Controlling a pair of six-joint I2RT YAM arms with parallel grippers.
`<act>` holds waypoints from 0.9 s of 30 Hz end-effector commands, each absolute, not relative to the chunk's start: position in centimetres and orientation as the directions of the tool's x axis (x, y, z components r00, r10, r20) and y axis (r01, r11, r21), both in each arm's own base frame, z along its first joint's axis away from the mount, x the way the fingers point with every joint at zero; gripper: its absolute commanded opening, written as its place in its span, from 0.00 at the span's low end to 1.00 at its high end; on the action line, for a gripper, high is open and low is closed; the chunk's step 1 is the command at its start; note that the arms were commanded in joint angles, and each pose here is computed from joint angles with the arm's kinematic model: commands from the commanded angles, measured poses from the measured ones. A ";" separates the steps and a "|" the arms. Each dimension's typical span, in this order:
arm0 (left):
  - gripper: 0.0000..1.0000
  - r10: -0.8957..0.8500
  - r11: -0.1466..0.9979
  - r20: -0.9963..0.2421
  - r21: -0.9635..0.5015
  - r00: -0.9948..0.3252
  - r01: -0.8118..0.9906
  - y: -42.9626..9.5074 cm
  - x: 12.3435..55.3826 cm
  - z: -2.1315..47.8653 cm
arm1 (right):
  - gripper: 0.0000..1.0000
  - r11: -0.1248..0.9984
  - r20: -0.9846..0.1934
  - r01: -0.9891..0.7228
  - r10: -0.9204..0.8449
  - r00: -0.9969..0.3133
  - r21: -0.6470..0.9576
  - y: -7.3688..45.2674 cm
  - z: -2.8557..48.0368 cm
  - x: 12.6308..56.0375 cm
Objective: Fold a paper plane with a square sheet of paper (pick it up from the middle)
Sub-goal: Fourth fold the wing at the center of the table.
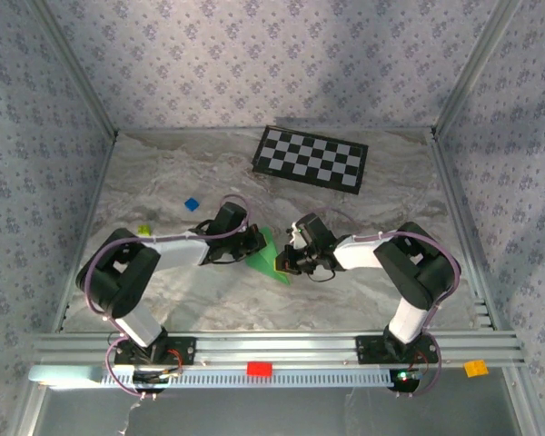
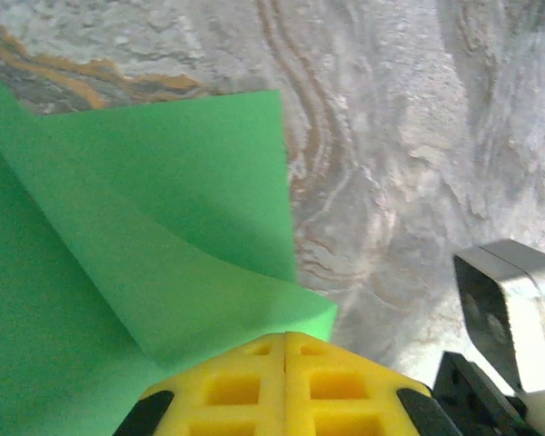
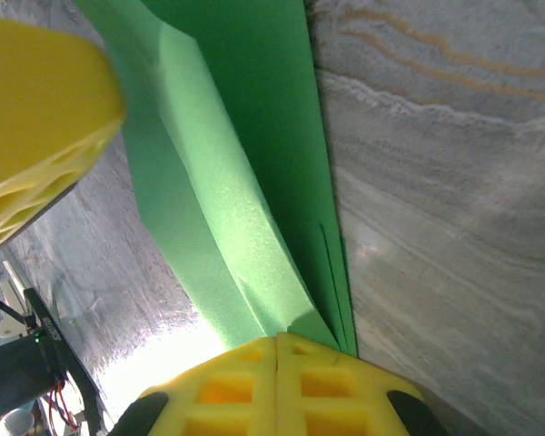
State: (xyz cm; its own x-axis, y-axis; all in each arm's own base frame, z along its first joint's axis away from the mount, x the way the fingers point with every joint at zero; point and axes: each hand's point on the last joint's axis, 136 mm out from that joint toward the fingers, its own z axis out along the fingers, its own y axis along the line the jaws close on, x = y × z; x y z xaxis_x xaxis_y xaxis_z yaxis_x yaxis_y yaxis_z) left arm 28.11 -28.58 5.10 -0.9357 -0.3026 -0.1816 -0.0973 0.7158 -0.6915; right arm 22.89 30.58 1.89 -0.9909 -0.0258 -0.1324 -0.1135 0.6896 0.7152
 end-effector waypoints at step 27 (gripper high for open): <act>0.00 -0.227 0.841 -0.105 -0.523 -0.968 -0.141 -27.4 25.4 -0.4 | 0.05 0.685 -0.162 -0.136 -0.026 -0.986 0.716 30.5 4.2 23.1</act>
State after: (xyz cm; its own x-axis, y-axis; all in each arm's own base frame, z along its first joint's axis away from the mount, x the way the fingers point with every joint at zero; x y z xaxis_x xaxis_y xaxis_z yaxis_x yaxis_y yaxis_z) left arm 26.42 -29.51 1.95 -0.9651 -0.2305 -0.1239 -0.1035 0.7711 -0.6283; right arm 22.75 30.00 2.65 -0.9904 -0.0134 -0.1379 -0.1076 0.7017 0.7043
